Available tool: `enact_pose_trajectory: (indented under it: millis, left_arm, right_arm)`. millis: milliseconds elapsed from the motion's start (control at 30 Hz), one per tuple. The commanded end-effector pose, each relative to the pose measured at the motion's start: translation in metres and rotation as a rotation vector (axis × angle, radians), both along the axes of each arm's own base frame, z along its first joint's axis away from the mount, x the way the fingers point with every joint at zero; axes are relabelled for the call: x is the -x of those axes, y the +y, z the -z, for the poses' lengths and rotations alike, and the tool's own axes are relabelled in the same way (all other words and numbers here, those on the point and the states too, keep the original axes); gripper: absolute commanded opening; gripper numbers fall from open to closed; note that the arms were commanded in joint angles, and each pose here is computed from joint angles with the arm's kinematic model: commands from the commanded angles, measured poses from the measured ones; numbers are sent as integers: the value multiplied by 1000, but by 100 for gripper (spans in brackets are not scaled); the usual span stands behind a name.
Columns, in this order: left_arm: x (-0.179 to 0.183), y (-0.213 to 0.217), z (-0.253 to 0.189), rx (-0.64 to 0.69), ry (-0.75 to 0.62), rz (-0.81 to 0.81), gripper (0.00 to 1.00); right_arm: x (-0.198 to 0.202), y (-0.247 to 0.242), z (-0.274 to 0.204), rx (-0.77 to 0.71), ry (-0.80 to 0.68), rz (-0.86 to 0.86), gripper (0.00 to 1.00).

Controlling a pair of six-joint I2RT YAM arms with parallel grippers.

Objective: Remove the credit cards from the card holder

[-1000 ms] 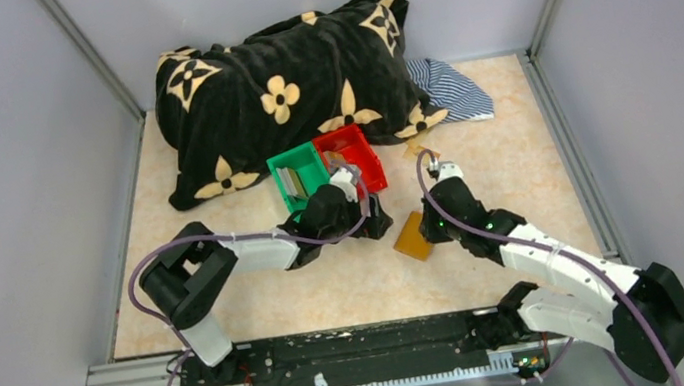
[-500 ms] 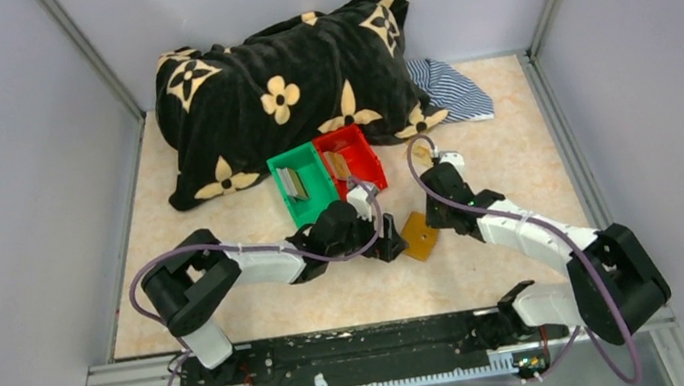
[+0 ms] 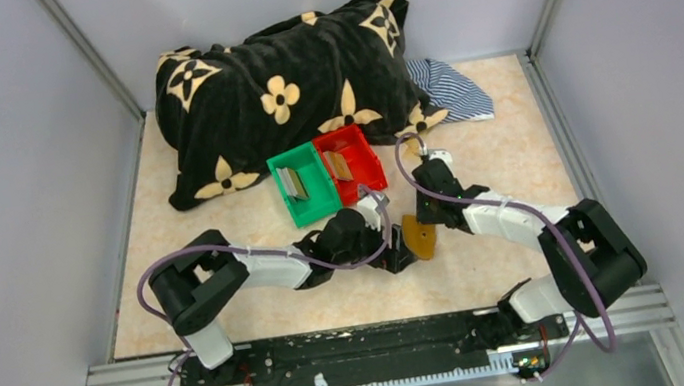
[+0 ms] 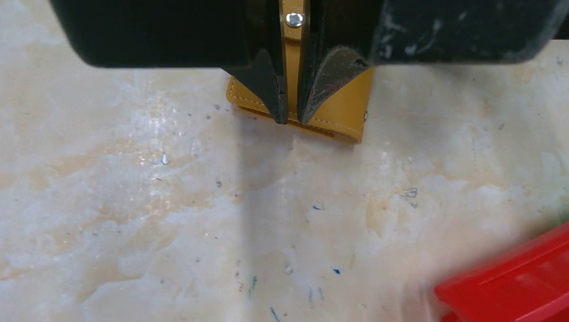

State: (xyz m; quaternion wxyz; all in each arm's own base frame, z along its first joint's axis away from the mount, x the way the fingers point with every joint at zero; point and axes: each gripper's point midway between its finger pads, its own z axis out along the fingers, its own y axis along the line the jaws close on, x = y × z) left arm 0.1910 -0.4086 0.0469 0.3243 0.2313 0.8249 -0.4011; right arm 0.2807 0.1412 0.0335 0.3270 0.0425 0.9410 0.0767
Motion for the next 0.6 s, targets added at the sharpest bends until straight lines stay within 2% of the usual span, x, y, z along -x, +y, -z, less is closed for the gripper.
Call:
enact_pose_trajectory:
  millis: [0,267,433,567]
  left_arm:
    - [11,-8,-6,21,8,34,100]
    - [5,4,-4,-20,-17,-21,100]
    - [-5,7,-18,4,-29,-70,100]
    - [-19,11,-9,10,28,-132,100]
  right_arm:
    - [-3,24,-10,-77,-19,-65,12]
    - [-3,24,-33,-77,-77,-51,12]
    - [-6,15,-72,-65,-170,-53,38]
    - [-1,5,-88,-30,-199,-60,42]
